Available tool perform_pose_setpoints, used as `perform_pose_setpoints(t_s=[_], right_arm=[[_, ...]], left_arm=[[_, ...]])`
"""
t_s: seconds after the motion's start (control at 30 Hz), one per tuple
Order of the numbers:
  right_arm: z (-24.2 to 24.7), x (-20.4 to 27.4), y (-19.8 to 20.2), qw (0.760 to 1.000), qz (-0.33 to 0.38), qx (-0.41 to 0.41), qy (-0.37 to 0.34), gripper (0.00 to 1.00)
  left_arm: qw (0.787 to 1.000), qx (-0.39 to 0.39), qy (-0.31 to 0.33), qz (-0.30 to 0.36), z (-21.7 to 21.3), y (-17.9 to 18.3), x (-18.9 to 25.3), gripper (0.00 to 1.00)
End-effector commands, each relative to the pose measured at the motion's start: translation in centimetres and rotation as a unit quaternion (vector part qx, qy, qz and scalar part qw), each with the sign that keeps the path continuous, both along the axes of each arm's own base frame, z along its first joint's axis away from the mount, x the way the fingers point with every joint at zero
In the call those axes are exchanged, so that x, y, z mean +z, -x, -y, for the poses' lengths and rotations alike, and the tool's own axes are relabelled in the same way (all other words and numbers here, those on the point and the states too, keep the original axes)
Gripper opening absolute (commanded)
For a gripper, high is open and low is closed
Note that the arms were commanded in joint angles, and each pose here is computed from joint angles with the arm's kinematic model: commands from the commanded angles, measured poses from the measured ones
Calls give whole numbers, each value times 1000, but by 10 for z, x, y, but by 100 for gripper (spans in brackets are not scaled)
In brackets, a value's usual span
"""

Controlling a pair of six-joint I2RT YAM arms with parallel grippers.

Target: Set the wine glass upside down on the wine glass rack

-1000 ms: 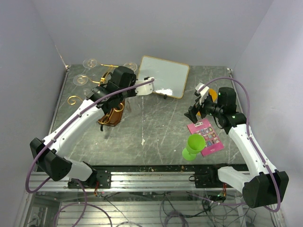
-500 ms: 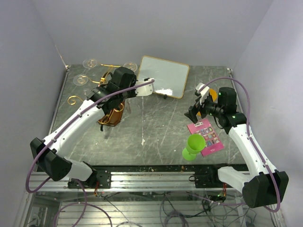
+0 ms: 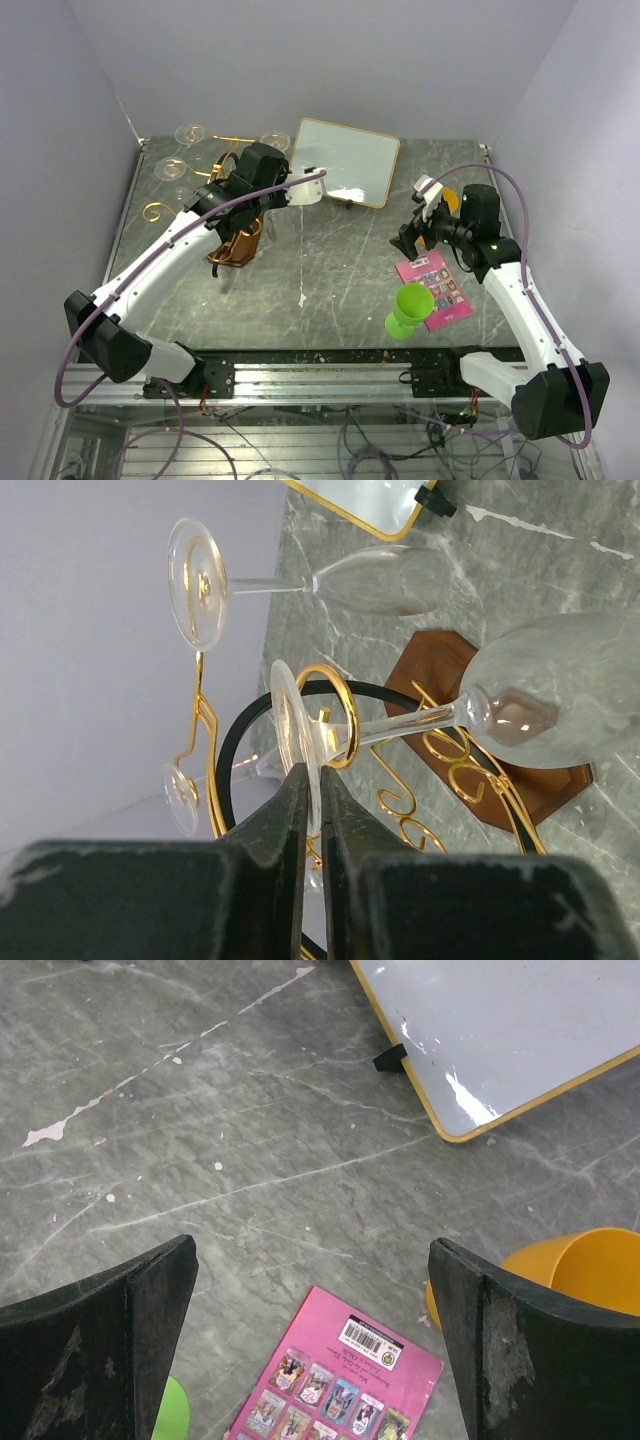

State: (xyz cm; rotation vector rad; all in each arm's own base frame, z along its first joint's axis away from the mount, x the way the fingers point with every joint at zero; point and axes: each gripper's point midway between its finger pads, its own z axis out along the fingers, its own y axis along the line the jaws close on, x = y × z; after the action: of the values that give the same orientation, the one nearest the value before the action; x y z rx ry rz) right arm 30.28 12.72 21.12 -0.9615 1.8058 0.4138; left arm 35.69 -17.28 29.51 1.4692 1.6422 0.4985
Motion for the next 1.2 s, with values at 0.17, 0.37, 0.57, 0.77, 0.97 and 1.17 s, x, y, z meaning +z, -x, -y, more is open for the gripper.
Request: perform_pose_setpoints(t_s=[0.17,0.37,0.57,0.77,0.97,1.17], right_arm=[[1,6,1,1000,18,4,-3,99],[1,6,2,1000,17,5,-3,99],[1,6,1,1000,16,5,-3,99],[1,5,1,1000,14,4,-3,99],[2,5,1,1000,14,4,-4,99],[4,8,0,1000,19,-1,-3,99]], left_arm=[[1000,-8,10,-7,6,3,2,20],[1000,-12,11,-13,5,7,3,24],[1000,-12,8,-17,3,9,3,28],[1000,-9,12,-13,3,10,6,32],[1000,-1,13,-8,-1,10,10,41],[1000,0,30,-9,0,13,11,51]])
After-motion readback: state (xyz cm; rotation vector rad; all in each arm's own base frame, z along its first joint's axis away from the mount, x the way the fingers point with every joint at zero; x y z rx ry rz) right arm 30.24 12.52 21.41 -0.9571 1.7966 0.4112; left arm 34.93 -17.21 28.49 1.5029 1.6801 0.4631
